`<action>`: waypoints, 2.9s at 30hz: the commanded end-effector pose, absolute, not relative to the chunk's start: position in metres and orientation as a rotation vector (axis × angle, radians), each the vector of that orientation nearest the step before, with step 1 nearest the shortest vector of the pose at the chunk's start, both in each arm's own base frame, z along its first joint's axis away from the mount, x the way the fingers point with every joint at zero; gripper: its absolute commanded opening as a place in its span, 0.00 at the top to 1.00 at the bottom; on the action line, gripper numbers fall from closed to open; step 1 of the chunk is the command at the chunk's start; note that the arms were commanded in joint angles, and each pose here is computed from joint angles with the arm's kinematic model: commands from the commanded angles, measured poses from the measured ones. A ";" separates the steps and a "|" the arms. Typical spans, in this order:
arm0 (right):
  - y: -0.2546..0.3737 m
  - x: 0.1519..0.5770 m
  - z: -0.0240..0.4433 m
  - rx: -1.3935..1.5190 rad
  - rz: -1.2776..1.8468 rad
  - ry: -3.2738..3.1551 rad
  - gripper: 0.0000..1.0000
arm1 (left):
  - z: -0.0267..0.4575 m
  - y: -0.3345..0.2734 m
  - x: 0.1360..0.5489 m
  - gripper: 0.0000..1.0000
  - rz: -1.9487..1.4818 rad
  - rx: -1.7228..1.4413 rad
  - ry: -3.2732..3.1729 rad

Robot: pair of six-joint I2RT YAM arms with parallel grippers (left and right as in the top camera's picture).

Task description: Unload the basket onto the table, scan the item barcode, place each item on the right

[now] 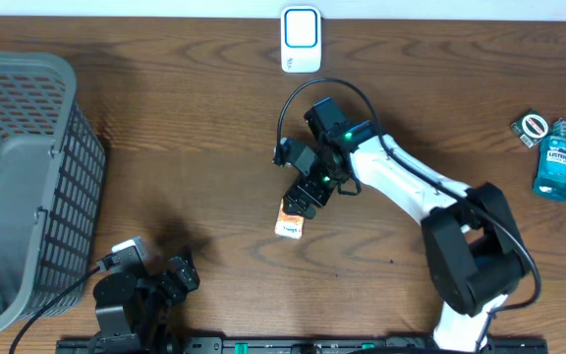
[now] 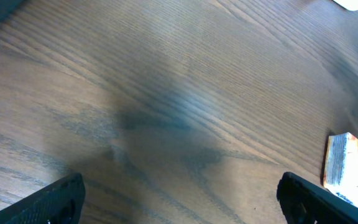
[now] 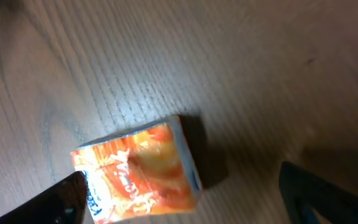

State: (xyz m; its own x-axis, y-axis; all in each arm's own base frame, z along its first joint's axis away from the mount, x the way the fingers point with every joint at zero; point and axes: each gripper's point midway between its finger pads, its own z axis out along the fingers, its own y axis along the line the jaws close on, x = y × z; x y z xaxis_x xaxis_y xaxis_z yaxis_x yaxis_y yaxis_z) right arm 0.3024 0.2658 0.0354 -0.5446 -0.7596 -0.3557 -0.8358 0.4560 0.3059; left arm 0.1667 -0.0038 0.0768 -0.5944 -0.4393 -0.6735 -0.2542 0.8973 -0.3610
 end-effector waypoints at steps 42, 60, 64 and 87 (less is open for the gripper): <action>0.219 0.263 0.084 1.060 0.585 3.481 0.99 | 0.066 -0.003 0.161 0.02 -0.275 -0.505 2.277; 0.236 0.429 0.087 0.295 0.788 2.800 0.99 | 0.066 -0.003 0.161 0.02 -0.275 -0.505 2.277; 0.213 0.485 0.100 0.332 0.542 2.551 0.99 | 0.066 -0.003 0.161 0.02 -0.275 -0.505 2.277; 0.224 0.631 0.151 0.128 0.453 1.470 0.99 | 0.066 -0.003 0.161 0.02 -0.275 -0.505 2.277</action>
